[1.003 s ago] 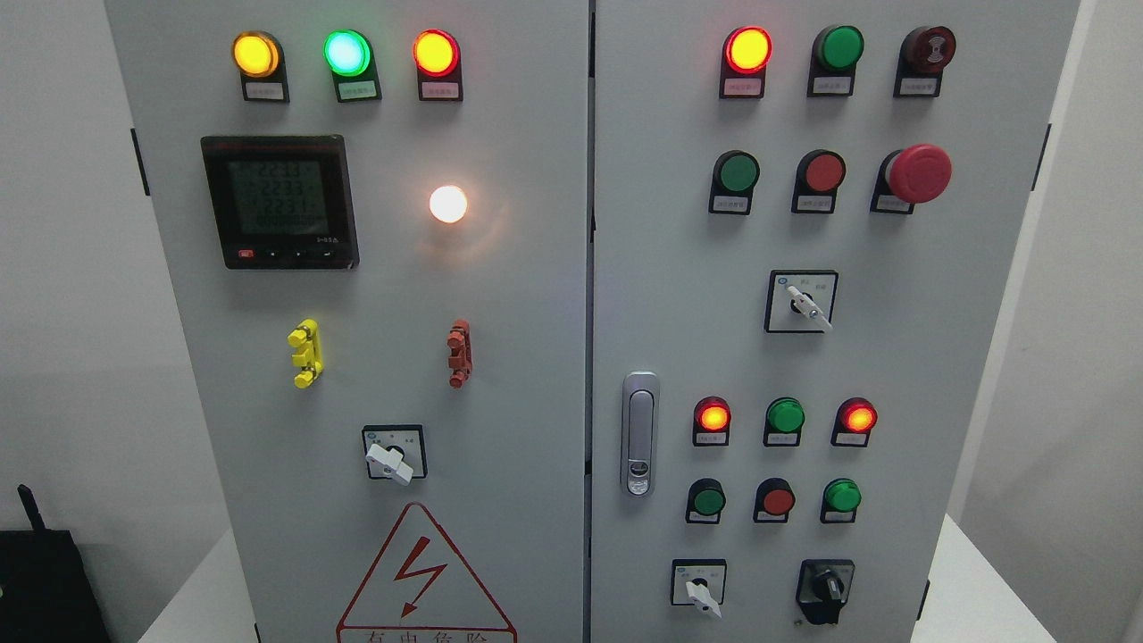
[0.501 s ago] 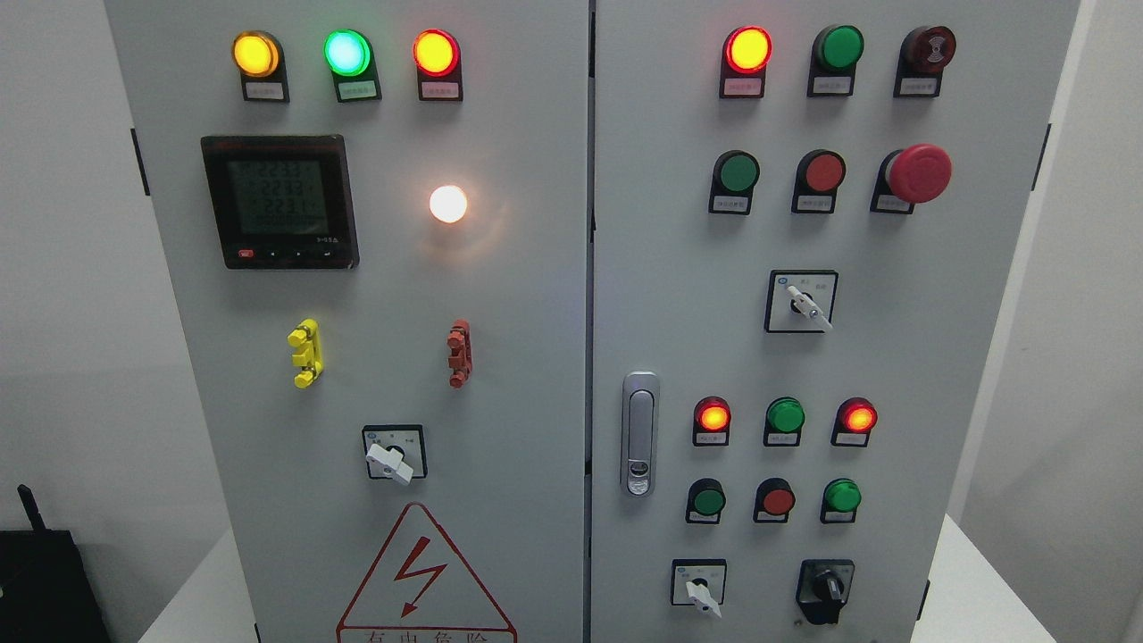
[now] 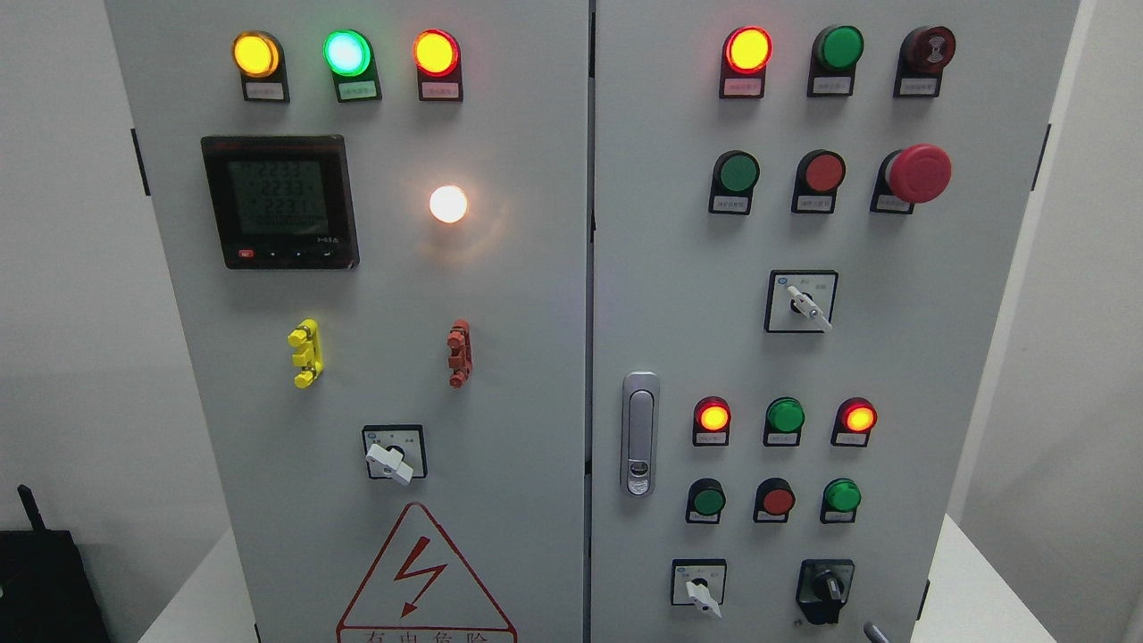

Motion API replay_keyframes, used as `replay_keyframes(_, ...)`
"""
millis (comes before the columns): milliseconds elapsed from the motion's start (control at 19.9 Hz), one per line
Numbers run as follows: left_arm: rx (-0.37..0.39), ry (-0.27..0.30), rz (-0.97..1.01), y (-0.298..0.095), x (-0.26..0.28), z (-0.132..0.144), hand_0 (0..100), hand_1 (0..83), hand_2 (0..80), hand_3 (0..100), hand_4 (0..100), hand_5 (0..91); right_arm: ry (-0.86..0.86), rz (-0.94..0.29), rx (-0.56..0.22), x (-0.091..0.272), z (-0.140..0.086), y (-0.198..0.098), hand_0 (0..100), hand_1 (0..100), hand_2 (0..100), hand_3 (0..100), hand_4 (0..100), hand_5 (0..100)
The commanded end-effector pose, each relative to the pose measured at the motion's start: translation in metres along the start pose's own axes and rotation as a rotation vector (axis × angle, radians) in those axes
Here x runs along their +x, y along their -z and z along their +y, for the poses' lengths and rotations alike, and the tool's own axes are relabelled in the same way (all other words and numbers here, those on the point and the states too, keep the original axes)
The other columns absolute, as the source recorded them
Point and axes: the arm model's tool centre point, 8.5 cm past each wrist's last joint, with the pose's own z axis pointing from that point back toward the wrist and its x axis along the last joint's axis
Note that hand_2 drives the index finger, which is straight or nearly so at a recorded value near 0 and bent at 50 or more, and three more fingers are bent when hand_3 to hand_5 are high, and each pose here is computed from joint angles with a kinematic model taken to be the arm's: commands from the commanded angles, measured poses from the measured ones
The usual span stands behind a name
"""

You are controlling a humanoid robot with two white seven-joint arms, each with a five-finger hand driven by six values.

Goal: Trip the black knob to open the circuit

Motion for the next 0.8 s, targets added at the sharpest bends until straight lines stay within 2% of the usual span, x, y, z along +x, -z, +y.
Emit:
replay_keyframes(0,-0.001,0.023,0.003,0.0,-0.0002,-0.0001,12,38.9,0.0,0,0,0.0,0.018,0.013,0.02,-0.0055,0.0123,0.0039,0,5,0,100,100,100)
replay_keyframes(752,-0.001,0.023,0.003,0.0,-0.0002,-0.0001,12,38.9,0.0,0,0,0.0,0.023,0.017,0.043,-0.0036,0.0197,0.0132,0,6,0,100,100,100)
